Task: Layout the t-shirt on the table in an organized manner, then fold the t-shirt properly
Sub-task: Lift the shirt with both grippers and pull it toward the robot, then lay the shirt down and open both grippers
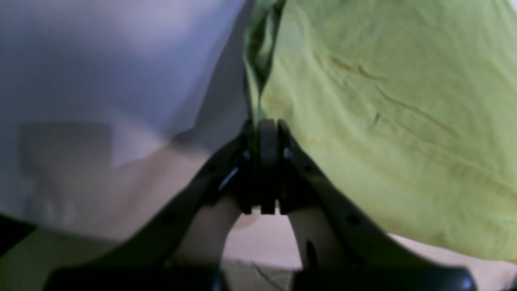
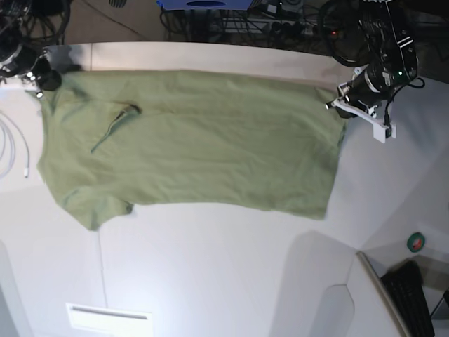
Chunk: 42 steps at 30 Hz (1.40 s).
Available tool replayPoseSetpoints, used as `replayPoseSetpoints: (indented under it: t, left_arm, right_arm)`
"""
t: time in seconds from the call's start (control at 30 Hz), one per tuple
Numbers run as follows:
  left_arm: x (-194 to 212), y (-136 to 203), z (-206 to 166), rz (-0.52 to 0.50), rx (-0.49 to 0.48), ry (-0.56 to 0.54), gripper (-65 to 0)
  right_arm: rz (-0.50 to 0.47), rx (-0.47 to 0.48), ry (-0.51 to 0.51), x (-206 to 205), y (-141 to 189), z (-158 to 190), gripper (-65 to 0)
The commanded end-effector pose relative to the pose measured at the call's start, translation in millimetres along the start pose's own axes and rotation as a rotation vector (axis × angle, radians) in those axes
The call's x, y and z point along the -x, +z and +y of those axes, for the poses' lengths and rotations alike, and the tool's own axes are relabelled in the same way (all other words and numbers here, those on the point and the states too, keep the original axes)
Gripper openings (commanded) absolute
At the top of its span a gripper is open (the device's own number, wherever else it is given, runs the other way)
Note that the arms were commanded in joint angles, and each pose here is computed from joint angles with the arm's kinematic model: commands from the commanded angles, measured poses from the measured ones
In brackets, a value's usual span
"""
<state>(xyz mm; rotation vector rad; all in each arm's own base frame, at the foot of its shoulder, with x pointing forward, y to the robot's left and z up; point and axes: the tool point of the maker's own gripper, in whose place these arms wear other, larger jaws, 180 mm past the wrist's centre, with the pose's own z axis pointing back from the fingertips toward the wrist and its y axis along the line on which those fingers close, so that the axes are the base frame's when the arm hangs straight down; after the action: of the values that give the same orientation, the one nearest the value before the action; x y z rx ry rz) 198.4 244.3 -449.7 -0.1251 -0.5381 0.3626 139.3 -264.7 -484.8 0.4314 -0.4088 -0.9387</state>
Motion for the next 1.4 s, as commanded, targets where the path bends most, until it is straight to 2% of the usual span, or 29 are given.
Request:
replayPoseSetpoints:
  t: [0.0,0.37,0.7,0.73,0.77,0.93,0.97,1.03,1.1,1.2,1.37]
  left_arm:
    - [-10.7,5.4,0.6,-0.040,0.004,-0.013,-65.0]
    - [24.6,10.6,14.1,0.032,-0.024,-0.007,-65.0]
    - [24.4,9.7,15.6,0.037,-0.029,-0.010,-65.0]
    - [24.4,9.7,15.4,0.036,-0.028,-0.009,-65.0]
    - [23.7,9.6,15.1,0.035,-0.027,-0.009,-62.5]
    - [21.1,10.2,13.9,0.028,-0.024,-0.011,-32.9]
    - [20.7,10.4,13.7,0.027,-0.024,-0.012,-27.8]
    - [20.1,10.8,14.9,0.024,-0.026,-0.008,-21.7]
    - [15.0,15.5,28.1,0.004,-0.056,0.020,-18.9]
    - [2.8,29.1,60.5,-0.049,-0.128,0.086,-18.9]
    - [-39.8,57.5,106.9,-0.176,-0.232,0.125,-18.1]
  right_arm:
    - [-0.011,0.000,0.004,-2.2,4.8,-2.2,-65.0]
    - [0.032,0.037,-0.030,26.2,9.1,-22.4,-65.0]
    - [0.027,0.038,-0.027,23.3,9.8,-22.3,-65.0]
    - [0.026,0.038,-0.026,22.1,10.3,-22.3,-61.5]
    - [0.025,0.038,-0.025,21.8,10.4,-22.0,-57.2]
    - [-0.011,0.042,-0.058,12.8,18.2,-28.5,-32.3]
    - [-0.033,0.046,-0.069,7.2,22.2,-32.1,-29.6]
    - [-0.060,0.055,-0.088,1.6,27.5,-38.3,-28.7]
    - [-0.083,0.062,-0.101,-4.8,32.5,-43.3,-28.7]
    - [-0.134,0.081,-0.126,-18.6,44.8,-55.0,-28.5]
    - [-0.221,0.093,-0.051,-73.3,62.7,-49.7,-28.5]
